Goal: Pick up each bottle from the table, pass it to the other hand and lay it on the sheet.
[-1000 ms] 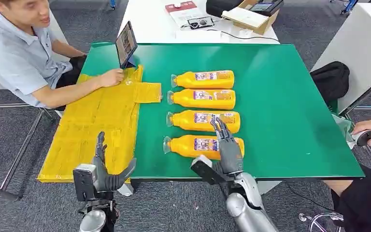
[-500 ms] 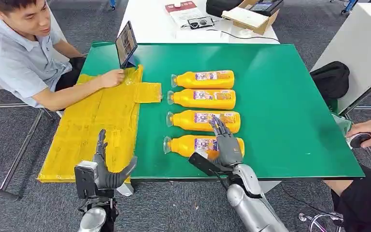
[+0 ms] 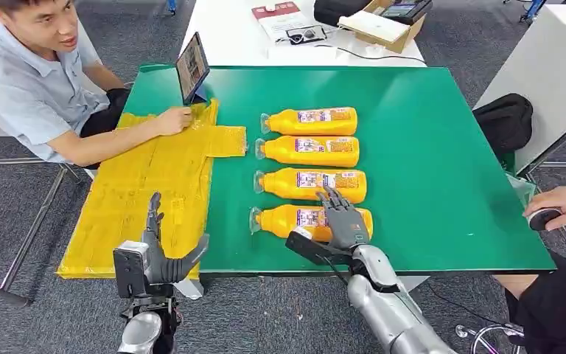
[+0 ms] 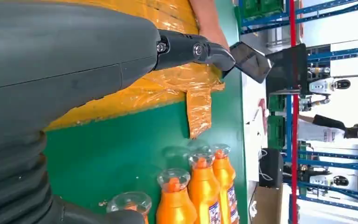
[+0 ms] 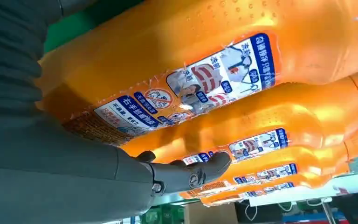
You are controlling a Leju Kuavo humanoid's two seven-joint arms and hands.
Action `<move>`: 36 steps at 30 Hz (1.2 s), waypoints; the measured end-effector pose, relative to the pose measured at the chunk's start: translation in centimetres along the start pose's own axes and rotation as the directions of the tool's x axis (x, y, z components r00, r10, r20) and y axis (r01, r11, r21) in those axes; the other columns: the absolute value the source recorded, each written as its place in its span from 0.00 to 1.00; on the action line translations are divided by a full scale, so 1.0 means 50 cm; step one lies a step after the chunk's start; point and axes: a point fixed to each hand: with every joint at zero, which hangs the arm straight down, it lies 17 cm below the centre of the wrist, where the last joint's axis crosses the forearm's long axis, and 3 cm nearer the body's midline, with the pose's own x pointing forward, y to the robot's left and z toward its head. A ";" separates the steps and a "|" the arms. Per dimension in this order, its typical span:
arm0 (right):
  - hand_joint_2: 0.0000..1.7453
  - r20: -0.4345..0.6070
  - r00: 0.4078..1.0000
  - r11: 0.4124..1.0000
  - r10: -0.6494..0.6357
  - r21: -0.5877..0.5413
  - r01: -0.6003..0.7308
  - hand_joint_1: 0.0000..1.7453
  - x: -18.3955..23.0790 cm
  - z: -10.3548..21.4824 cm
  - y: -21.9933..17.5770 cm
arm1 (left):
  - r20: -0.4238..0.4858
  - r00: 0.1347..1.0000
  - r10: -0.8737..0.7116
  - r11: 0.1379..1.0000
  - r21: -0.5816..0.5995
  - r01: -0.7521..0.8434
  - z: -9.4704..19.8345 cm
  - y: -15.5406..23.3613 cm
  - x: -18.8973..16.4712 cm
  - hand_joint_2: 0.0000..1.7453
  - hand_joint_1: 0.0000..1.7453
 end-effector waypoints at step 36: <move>1.00 0.017 0.999 0.981 -0.045 0.190 0.041 1.00 0.007 -0.030 0.056 | -0.004 1.000 0.003 1.000 -0.021 -0.003 -0.014 -0.009 -0.010 1.00 0.00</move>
